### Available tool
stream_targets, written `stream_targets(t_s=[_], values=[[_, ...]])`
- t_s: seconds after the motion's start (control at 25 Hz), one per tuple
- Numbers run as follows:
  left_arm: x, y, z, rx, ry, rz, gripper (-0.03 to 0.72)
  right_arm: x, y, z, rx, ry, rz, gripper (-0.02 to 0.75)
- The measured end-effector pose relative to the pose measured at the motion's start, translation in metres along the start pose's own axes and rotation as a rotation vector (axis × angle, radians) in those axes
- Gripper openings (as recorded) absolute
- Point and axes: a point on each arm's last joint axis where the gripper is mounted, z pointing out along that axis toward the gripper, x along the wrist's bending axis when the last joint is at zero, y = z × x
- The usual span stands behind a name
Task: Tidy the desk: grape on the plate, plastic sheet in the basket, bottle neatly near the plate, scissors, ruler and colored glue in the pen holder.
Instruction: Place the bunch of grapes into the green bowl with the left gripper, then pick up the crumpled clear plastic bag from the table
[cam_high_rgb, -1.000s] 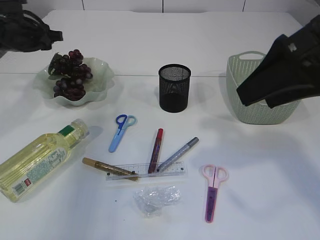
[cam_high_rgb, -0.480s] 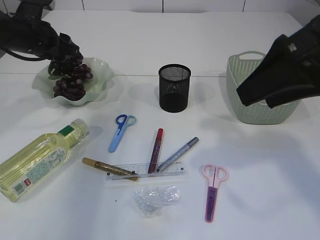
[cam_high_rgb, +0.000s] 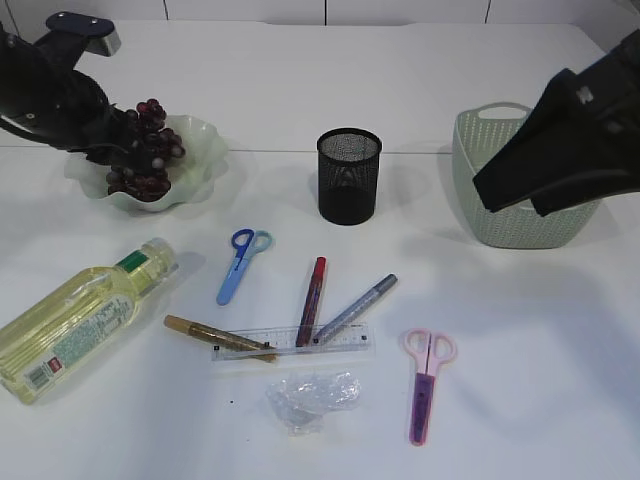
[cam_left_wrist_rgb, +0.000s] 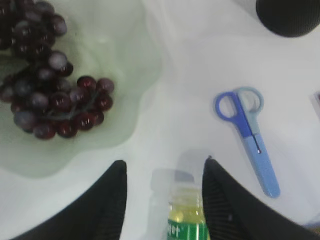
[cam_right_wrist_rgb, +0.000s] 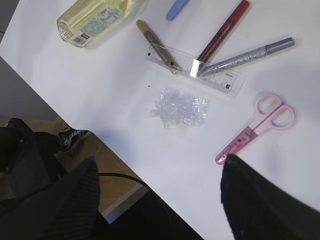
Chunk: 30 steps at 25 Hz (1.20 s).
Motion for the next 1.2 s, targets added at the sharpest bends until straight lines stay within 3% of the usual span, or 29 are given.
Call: stream_targets(t_s=[0.44,0.72,1.2], values=[[-0.019,-0.002,-0.082,0.185,0.005,-0.169,0.360,0.000,0.000,0.000,0.000,0.000,0.000,0.584],[-0.029,-0.014,-0.114,0.320,-0.003,-0.239,0.360,-0.001,-0.001,0.000,0.008,-0.014,0.024,0.584],[-0.052,-0.008,-0.169,0.178,-0.070,-0.273,0.338,0.000,-0.006,-0.008,0.013,-0.082,0.068,0.584]])
